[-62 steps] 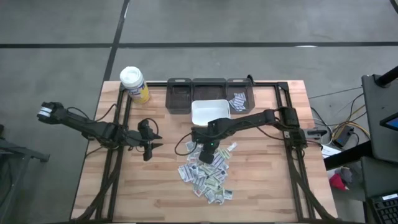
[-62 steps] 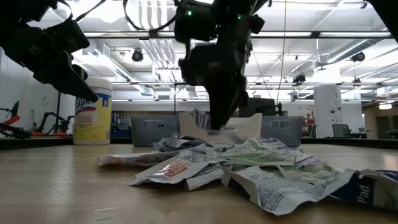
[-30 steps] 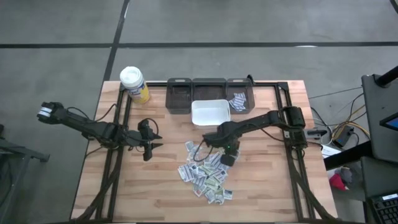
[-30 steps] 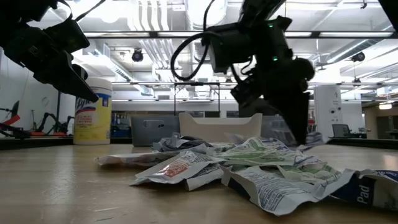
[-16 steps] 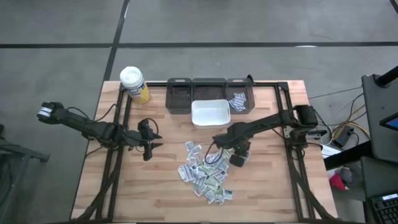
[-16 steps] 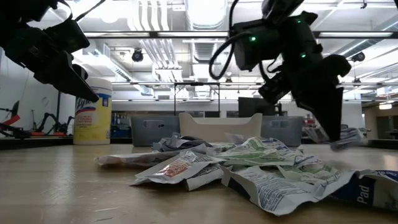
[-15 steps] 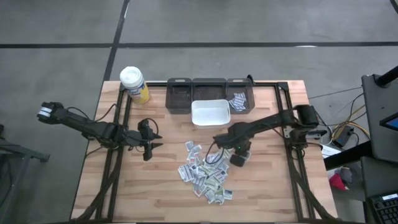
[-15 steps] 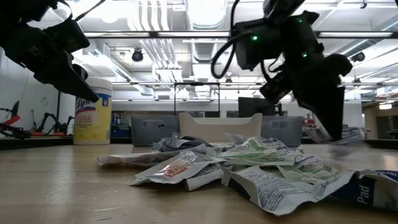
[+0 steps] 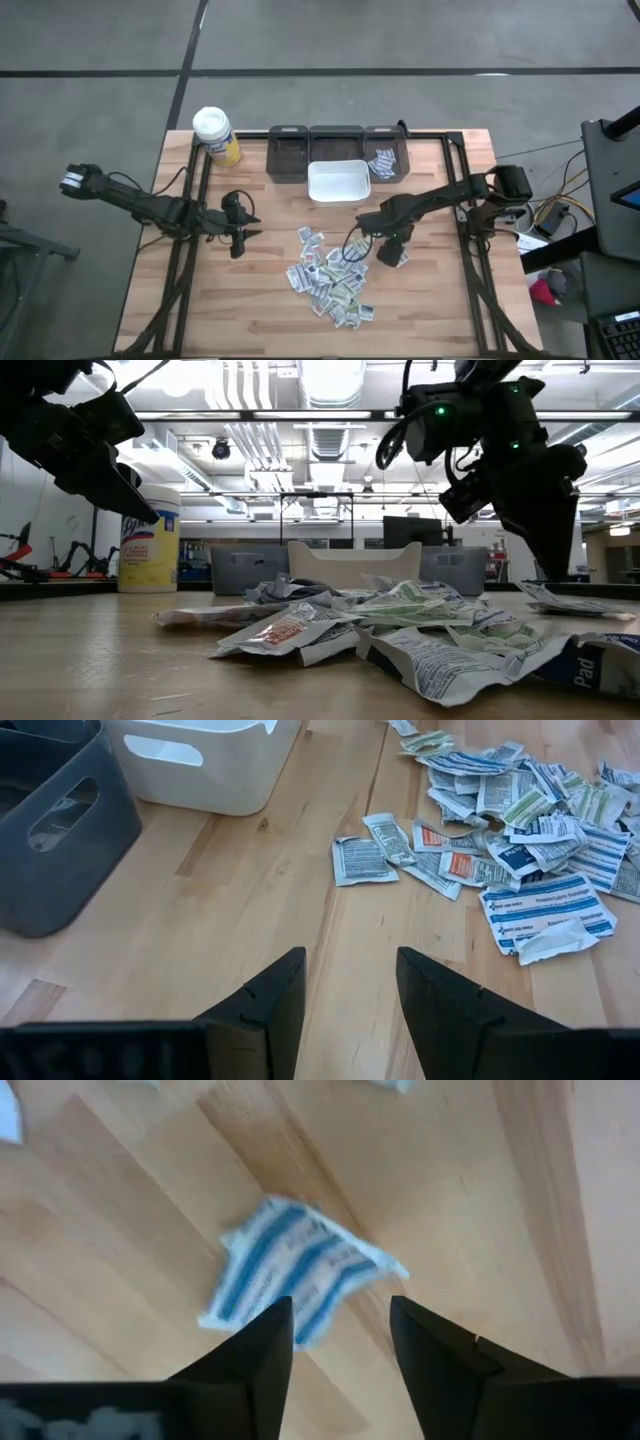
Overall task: Pick & Place First Aid Supplies
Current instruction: Put the blue bandage pack into the right black bin
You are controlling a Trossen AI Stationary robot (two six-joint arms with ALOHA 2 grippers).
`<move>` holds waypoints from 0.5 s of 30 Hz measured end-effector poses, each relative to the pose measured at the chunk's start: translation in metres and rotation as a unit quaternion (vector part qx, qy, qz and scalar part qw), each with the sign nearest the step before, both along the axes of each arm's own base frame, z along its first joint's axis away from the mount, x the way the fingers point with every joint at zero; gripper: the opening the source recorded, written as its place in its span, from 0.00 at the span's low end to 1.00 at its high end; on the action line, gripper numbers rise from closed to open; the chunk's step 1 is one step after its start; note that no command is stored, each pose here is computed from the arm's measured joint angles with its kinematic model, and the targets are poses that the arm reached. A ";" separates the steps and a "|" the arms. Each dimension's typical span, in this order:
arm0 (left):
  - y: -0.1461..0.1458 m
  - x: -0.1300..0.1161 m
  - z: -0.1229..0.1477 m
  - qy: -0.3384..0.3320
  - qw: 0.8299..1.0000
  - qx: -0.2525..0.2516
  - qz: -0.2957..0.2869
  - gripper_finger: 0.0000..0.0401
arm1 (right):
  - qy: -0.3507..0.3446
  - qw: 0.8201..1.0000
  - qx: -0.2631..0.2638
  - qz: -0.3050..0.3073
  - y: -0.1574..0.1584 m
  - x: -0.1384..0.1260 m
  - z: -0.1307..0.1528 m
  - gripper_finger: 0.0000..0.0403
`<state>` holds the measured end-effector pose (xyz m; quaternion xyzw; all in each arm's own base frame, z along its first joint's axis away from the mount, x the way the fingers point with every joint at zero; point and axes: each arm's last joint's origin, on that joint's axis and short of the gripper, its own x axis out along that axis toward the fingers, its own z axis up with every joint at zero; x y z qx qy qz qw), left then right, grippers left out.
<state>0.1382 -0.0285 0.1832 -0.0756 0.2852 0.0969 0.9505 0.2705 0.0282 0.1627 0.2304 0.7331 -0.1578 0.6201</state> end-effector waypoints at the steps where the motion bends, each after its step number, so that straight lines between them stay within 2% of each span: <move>1: 0.000 0.000 0.000 0.000 1.000 0.000 0.000 0.40 | -0.010 1.000 0.000 0.000 0.000 0.001 -0.002 0.42; 8: 0.001 0.000 0.001 -0.005 1.000 0.005 0.014 0.40 | -0.006 1.000 -0.028 0.010 -0.002 -0.004 -0.017 0.43; 15: 0.001 0.001 0.002 -0.016 1.000 0.002 0.017 0.40 | -0.005 1.000 -0.028 0.011 -0.002 -0.007 -0.016 0.44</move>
